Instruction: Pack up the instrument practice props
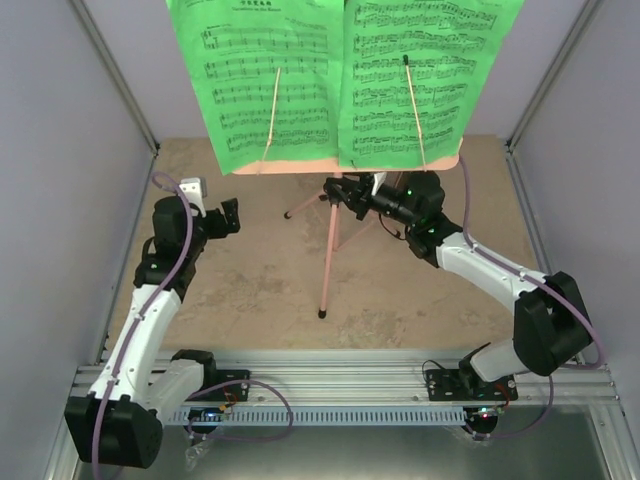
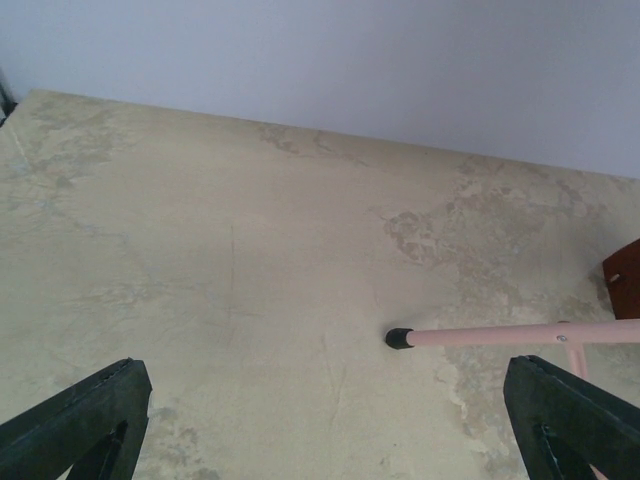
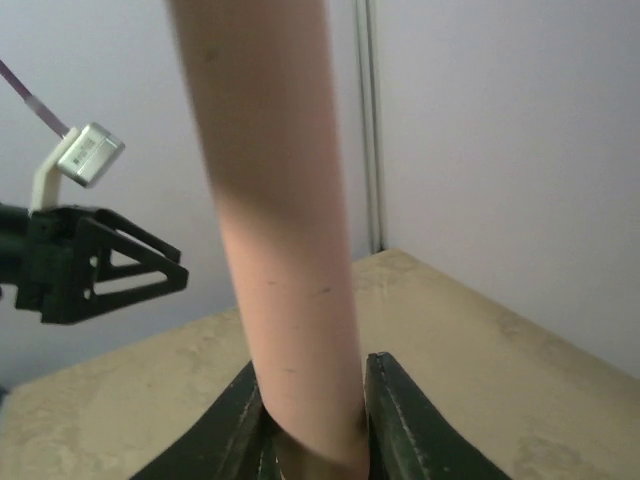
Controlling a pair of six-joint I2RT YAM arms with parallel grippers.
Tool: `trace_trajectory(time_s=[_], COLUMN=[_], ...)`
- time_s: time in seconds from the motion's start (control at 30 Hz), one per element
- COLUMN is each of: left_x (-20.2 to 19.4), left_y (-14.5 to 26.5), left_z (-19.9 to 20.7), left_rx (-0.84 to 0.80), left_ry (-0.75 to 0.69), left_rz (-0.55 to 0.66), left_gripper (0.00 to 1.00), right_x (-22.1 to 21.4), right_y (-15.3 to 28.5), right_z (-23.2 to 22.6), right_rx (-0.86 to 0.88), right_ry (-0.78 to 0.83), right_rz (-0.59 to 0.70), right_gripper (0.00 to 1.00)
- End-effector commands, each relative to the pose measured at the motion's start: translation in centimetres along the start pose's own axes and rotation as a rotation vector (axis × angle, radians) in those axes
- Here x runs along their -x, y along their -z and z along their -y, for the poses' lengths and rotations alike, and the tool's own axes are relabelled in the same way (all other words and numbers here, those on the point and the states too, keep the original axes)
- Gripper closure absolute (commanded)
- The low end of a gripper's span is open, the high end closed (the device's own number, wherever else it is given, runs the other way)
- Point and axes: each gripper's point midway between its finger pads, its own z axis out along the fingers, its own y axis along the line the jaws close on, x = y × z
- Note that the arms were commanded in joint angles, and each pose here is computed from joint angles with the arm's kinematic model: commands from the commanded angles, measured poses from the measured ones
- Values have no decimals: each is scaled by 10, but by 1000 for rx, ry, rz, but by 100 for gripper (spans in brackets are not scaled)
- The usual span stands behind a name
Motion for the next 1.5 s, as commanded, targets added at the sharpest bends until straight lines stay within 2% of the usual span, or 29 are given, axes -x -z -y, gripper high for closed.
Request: trace_trajectory(time_s=[0.0, 0.13, 0.3, 0.47, 0.6, 0.7, 0.77, 0.87, 0.93, 1.0, 1.2, 1.47], left_x=[15, 21, 43, 76, 99, 114, 125, 142, 155, 163, 178, 190], left_y=[7, 9, 36, 80, 123, 144, 152, 158, 152, 139, 119, 95], left_z=[-9, -10, 13, 48, 91, 119, 131, 146, 148, 144, 149, 141], left_rx=[19, -15, -129, -299, -536, -708, -789, -901, -907, -866, -778, -611], left_ry=[9, 71, 150, 203, 181, 188, 197, 198, 198, 198, 138, 53], left_rz=[48, 58, 132, 182, 198, 168, 161, 150, 147, 148, 146, 145], left_gripper=[1, 1, 1, 1, 1, 1, 1, 6, 12, 16, 24, 30], right_x=[7, 14, 19, 20, 16, 18, 21, 18, 17, 15, 10, -7], right_y=[5, 16, 31, 47, 50, 51, 54, 58, 61, 65, 76, 80], right_z=[10, 21, 34, 49, 51, 47, 45, 47, 48, 47, 42, 33], right_rx=[-84, -151, -178, -195, -186, -172, -175, -203, -216, -219, -233, -192], right_ry=[93, 143, 172, 185, 187, 187, 185, 189, 188, 179, 165, 114], right_rz=[-20, -19, -23, -21, -33, -29, -21, -22, -24, -21, 6, -18], right_gripper=[83, 90, 95, 96, 95, 87, 74, 47, 32, 21, 8, 7])
